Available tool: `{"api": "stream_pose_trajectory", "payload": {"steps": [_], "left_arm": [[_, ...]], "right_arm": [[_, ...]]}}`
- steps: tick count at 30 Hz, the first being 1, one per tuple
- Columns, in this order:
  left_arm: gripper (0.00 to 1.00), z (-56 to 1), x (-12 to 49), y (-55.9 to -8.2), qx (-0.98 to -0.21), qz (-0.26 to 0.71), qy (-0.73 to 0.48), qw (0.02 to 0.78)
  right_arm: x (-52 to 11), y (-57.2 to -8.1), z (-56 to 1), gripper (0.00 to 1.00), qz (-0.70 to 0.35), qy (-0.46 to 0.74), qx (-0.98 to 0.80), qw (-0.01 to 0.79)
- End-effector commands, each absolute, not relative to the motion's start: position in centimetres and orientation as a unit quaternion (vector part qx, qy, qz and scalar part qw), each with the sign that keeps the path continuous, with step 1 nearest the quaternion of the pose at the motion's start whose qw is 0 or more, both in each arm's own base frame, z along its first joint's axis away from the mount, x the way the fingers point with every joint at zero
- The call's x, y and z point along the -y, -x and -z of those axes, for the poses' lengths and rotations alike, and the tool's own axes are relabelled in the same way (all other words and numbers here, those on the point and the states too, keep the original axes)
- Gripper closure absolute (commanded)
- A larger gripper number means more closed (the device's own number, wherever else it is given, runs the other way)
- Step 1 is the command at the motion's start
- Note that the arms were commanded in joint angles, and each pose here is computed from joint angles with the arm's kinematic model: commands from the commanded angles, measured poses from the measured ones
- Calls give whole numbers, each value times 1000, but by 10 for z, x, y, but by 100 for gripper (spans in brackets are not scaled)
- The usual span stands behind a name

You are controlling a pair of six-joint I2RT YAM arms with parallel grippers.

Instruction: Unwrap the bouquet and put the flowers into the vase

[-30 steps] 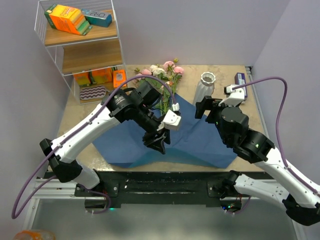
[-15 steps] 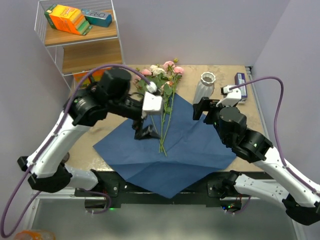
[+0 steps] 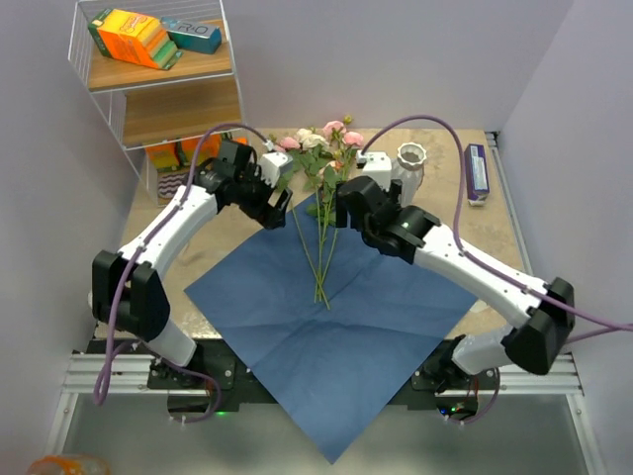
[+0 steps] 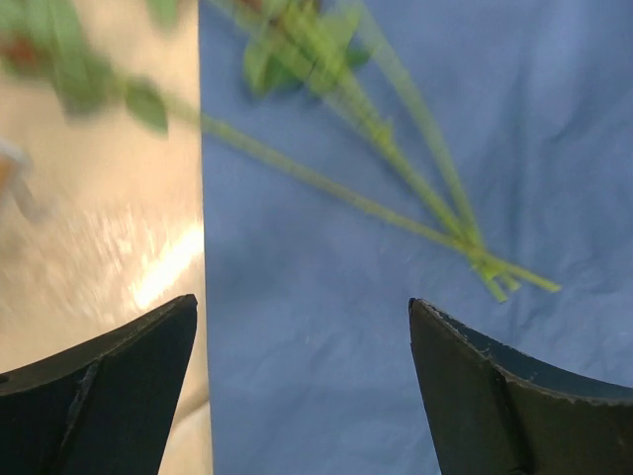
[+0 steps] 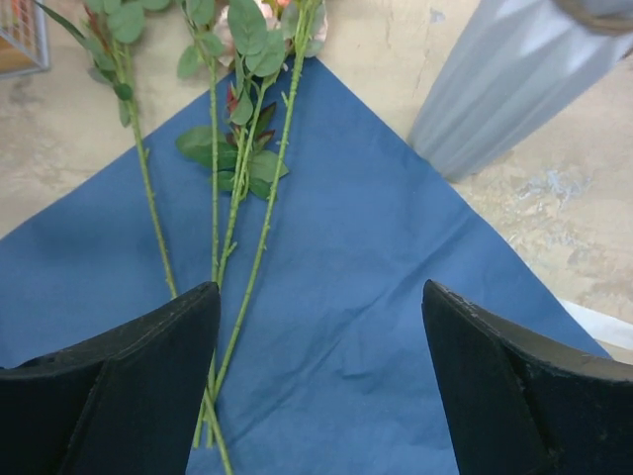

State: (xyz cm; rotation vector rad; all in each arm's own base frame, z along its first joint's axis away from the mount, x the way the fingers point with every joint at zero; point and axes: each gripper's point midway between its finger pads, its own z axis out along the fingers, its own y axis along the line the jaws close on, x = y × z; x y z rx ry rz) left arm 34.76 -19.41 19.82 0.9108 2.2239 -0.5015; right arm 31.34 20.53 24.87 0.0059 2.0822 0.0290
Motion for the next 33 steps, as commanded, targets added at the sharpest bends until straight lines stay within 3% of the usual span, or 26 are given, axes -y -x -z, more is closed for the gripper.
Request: {"api": "stream_pose_trajectory", "payload": {"steps": [1,13,33], "left_arm": [[9,-173,168,-363,-875,164,-304,340],[11,-145,136,-357,-888,140,-287,331],[12,-159,128,-338,-876,150,-314,335]], "right_arm": [[-220,-341,-254,17,-16,-39,-849,527],[-244,-418,-147,34,40,-63,-867,493],[-257,-452,-63,51,79,-66,-877,469]]}}
